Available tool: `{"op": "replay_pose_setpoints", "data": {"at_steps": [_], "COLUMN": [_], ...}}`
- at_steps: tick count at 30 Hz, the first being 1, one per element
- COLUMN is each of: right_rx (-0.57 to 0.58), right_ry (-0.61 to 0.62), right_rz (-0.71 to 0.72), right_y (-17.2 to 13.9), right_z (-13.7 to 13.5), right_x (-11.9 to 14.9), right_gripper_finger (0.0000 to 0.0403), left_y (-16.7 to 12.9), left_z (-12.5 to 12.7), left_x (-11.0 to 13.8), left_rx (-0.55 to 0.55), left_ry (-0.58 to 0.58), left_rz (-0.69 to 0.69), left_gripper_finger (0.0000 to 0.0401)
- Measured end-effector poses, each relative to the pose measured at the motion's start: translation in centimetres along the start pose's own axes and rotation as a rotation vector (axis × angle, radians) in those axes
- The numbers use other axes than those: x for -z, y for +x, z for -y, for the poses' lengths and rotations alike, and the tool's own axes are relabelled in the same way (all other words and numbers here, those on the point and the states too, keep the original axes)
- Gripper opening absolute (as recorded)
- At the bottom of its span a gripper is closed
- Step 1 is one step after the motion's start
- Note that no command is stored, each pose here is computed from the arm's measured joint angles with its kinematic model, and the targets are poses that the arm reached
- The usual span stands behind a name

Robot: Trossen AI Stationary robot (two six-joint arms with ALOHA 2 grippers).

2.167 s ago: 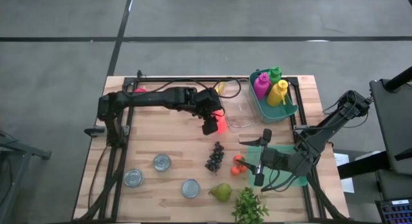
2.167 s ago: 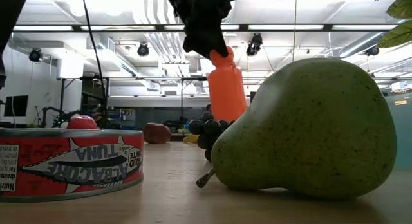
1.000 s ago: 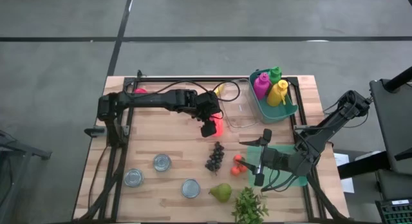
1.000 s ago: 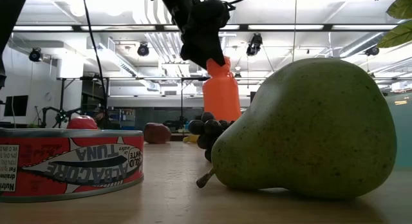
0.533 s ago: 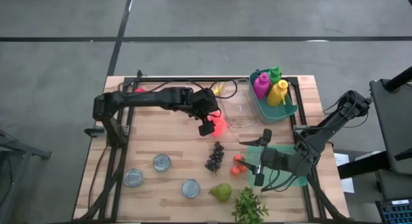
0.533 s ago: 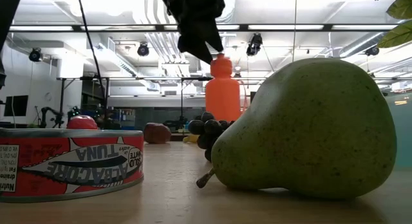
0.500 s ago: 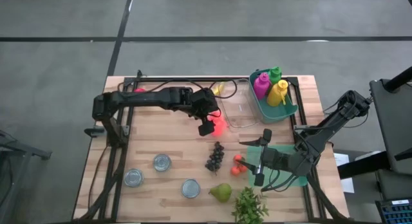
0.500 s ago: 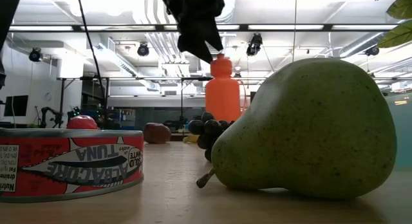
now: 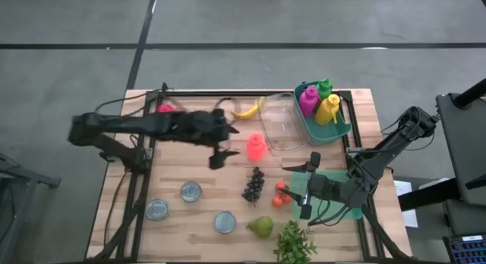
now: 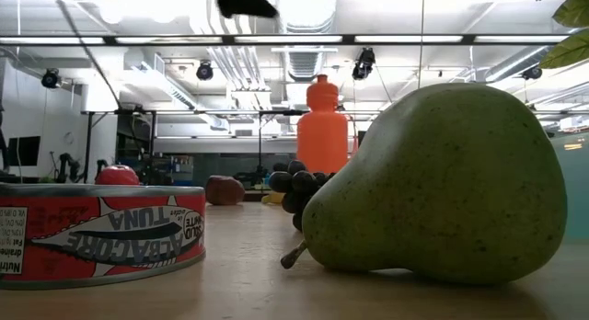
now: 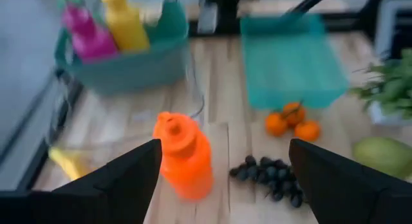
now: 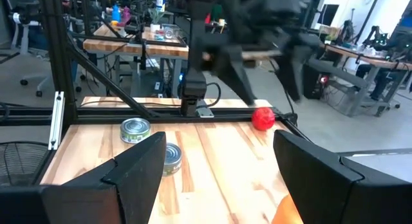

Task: Pick & Place Food Item
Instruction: Put the orange water bottle into the green bin

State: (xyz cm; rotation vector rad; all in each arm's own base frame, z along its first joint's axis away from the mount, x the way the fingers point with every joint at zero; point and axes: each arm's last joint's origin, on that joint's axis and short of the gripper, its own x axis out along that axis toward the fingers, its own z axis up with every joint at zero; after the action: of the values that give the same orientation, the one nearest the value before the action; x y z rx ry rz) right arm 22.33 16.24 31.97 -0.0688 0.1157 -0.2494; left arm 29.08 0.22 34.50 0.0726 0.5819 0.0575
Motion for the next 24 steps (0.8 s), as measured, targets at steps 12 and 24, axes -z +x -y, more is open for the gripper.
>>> {"op": "replay_pose_setpoints", "data": {"at_steps": [12,24], "right_rx": [0.000,0.000], "right_ry": [-0.001,0.000], "right_rz": [0.000,0.000], "right_y": [0.0,0.0], "right_z": [0.0,0.0], "right_x": [0.0,0.0], "right_gripper_finger": [0.0285,0.0285], "left_y": [-10.6,-11.8], "left_z": [-0.1,-0.1], "left_x": [9.2,12.0], "left_rx": [-0.002,-0.001], "left_ry": [-0.129,-0.136], "left_rz": [0.391,0.448], "left_gripper_finger": [0.0343,0.0343]}}
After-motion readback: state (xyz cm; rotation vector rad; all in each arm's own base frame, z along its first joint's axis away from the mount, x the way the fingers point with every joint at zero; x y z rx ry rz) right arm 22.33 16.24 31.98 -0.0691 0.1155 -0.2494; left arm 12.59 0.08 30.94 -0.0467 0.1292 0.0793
